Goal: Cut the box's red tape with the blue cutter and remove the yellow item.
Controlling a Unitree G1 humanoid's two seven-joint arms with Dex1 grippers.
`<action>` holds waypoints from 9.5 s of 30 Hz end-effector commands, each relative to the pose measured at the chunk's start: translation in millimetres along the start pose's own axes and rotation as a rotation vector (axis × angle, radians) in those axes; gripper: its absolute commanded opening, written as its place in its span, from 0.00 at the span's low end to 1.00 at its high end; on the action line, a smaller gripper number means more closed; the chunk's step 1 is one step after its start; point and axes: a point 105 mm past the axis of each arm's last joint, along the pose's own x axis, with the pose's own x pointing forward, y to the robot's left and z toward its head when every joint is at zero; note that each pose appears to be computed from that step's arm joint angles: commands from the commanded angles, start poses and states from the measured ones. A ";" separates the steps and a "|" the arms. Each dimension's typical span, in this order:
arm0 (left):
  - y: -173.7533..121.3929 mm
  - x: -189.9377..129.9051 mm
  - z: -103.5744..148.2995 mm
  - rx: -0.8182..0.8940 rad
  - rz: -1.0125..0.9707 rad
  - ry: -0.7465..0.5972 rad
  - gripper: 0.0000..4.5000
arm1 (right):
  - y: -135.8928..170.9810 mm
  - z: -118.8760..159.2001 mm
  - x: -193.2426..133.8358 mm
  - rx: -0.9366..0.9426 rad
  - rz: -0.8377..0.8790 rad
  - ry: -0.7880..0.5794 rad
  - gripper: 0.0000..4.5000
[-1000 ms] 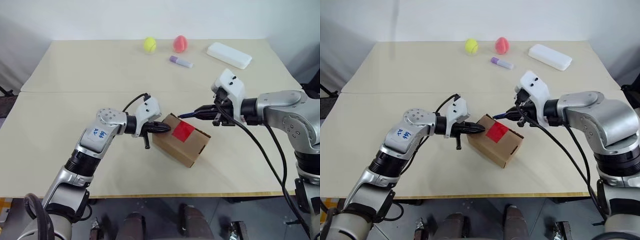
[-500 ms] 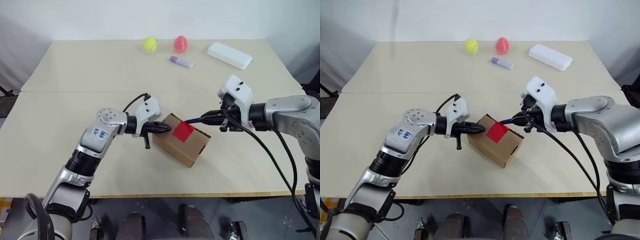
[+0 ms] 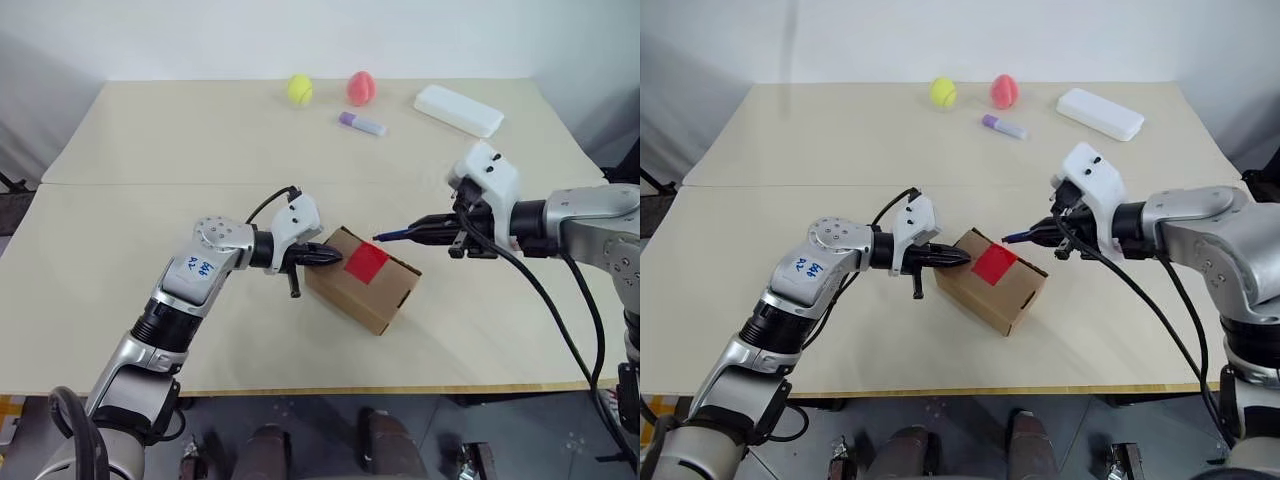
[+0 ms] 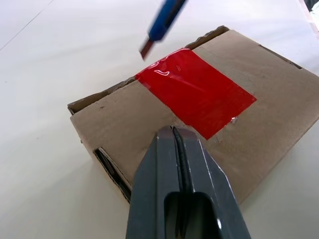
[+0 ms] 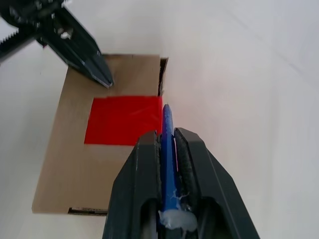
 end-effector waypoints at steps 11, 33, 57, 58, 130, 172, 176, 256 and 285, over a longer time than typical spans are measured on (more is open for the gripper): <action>0.4 2.3 0.4 0.006 0.003 0.004 0.00 | 0.9 -6.5 -1.1 -0.007 -0.019 0.004 0.03; 0.4 3.0 1.6 0.008 0.007 -0.002 0.00 | 4.4 -17.8 6.0 -0.030 0.026 0.042 0.03; -4.2 3.0 0.5 0.020 -0.004 -0.001 0.00 | 4.2 -1.9 38.6 -0.075 0.077 -0.030 0.03; -4.3 3.0 0.6 0.019 -0.005 -0.001 0.00 | 3.9 -0.4 38.7 -0.076 0.076 -0.035 0.03; 9.7 11.6 -1.4 0.034 -0.036 0.010 0.00 | -79.3 -156.1 -59.1 0.471 -0.494 -0.058 0.41; -53.9 -11.1 -34.1 -0.376 0.038 -0.059 0.00 | -73.1 -64.5 77.8 -0.187 0.148 0.180 0.01; -38.8 -11.1 -36.5 -0.352 0.102 -0.057 0.00 | -35.9 -59.9 67.4 -0.186 0.305 0.152 0.01; -5.1 -58.4 32.3 -0.162 -0.033 -0.177 0.00 | -37.0 -16.2 31.2 -0.066 -0.160 -0.030 0.57; -8.9 -5.1 -15.2 -0.052 -0.160 -0.008 0.00 | -13.9 -112.9 41.6 -0.152 -0.096 0.311 0.99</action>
